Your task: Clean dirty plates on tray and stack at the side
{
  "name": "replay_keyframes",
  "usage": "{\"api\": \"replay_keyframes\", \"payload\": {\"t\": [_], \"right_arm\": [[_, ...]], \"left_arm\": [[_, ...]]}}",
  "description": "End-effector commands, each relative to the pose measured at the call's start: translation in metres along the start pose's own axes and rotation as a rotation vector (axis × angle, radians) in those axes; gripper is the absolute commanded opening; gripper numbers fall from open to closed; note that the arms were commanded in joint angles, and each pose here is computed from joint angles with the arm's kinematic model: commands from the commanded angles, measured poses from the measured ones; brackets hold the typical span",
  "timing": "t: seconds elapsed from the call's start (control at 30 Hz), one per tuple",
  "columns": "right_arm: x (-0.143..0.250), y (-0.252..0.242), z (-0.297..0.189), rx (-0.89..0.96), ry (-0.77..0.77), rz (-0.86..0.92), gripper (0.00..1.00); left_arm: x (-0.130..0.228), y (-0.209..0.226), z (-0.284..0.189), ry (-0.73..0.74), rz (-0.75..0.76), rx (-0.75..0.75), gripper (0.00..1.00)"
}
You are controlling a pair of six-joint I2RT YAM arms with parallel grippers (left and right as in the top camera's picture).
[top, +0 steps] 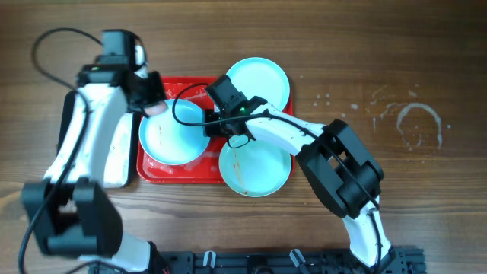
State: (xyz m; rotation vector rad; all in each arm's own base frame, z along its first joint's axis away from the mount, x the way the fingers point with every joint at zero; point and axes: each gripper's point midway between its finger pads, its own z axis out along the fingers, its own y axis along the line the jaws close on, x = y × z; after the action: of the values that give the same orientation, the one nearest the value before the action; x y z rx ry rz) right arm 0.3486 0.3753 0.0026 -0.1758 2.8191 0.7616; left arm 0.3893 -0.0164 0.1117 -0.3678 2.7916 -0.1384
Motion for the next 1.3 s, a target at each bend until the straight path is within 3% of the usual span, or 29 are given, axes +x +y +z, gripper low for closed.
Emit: {"api": "replay_keyframes", "payload": {"t": [0.0, 0.23, 0.6, 0.77, 0.9, 0.97, 1.13, 1.27], "right_arm": [[0.011, -0.023, 0.013, 0.049, 0.048, 0.013, 0.04], [0.004, -0.033, 0.010, 0.059, 0.043, 0.041, 0.04], [0.002, -0.030, 0.010, 0.044, 0.036, 0.037, 0.04], [0.004, -0.028, 0.010, 0.033, 0.046, 0.037, 0.04], [0.005, -0.029, 0.010, 0.035, 0.048, 0.038, 0.04], [0.005, -0.029, 0.010, 0.035, 0.048, 0.038, 0.04], [0.005, -0.028, 0.010, 0.031, 0.050, 0.038, 0.04], [0.005, -0.027, 0.011, 0.028, 0.052, 0.039, 0.04]], "left_arm": [[0.028, 0.017, 0.046, 0.120, -0.048, -0.147, 0.04], [0.054, 0.040, 0.071, 0.234, -0.059, -0.275, 0.04], [0.122, 0.027, 0.095, 0.408, 0.049, -0.281, 0.04], [0.101, 0.009, 0.108, 0.310, 0.216, -0.217, 0.04], [0.083, 0.016, 0.122, 0.193, 0.189, -0.243, 0.04], [0.101, 0.020, 0.118, 0.262, 0.101, -0.247, 0.04], [0.146, 0.011, 0.103, 0.475, 0.082, -0.160, 0.04], [0.167, -0.004, 0.091, 0.603, 0.131, 0.012, 0.04]]}}
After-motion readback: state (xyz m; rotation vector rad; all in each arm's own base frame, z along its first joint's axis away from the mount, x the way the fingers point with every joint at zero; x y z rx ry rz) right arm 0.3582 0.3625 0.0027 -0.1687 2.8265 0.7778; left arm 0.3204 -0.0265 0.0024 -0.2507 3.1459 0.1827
